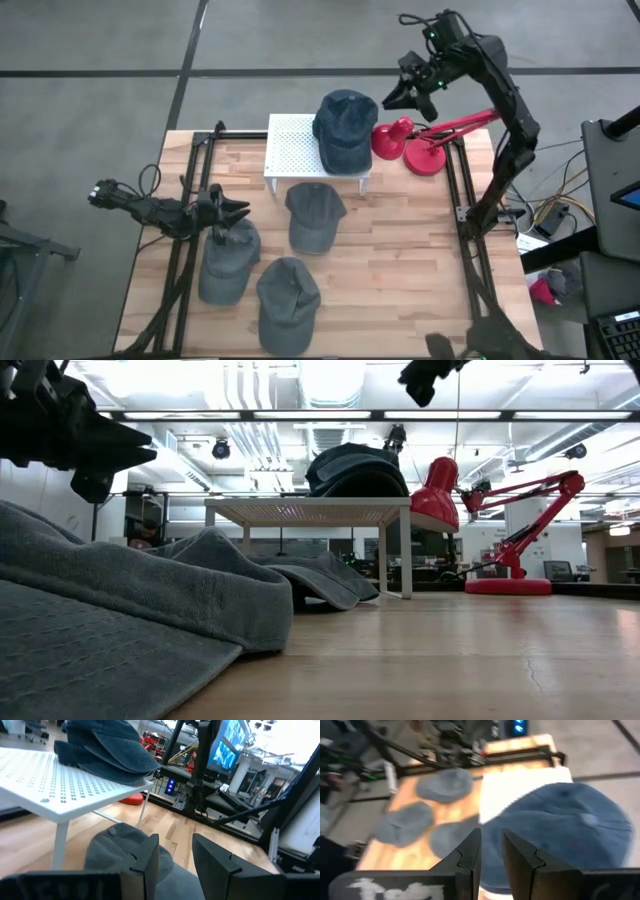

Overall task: Pick & Place hat
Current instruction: Put the middle left gray cap on the shelf

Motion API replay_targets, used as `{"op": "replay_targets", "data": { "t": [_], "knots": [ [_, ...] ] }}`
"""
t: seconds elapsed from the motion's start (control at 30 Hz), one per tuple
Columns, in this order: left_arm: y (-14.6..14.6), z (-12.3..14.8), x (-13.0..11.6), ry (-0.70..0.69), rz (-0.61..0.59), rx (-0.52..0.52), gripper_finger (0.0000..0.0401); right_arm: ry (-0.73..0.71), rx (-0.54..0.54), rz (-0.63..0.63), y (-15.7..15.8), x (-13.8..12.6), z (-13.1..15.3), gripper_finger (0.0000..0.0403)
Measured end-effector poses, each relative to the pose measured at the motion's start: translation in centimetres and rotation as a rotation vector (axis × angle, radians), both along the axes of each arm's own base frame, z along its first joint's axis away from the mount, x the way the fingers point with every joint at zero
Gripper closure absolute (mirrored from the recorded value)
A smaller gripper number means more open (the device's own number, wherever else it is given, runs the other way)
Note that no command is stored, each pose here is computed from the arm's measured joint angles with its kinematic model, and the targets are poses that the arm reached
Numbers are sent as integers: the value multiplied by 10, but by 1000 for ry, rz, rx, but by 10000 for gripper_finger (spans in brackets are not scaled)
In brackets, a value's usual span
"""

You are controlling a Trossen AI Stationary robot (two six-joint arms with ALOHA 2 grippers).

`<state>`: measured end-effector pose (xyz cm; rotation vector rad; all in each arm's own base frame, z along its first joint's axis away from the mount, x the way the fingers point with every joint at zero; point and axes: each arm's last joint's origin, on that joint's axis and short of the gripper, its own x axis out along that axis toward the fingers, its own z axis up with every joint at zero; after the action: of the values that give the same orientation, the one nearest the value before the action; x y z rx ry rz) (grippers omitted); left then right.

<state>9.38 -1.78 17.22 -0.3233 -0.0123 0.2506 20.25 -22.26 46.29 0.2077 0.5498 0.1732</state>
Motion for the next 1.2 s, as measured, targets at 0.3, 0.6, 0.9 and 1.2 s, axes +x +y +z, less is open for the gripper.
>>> {"op": "replay_targets", "data": {
  "t": [0.3,0.6,0.9,1.2],
  "knots": [
    [0,0,0,-7,1,-28,279,17,49,89,35,-13,3,344],
    [0,0,0,-17,2,-68,279,-30,165,170,65,-27,-18,358],
    [0,0,0,-33,4,-126,279,-35,267,101,94,-38,-53,376],
    [0,0,0,-33,5,-126,279,-31,198,-109,127,-60,-86,376]
  ]
}}
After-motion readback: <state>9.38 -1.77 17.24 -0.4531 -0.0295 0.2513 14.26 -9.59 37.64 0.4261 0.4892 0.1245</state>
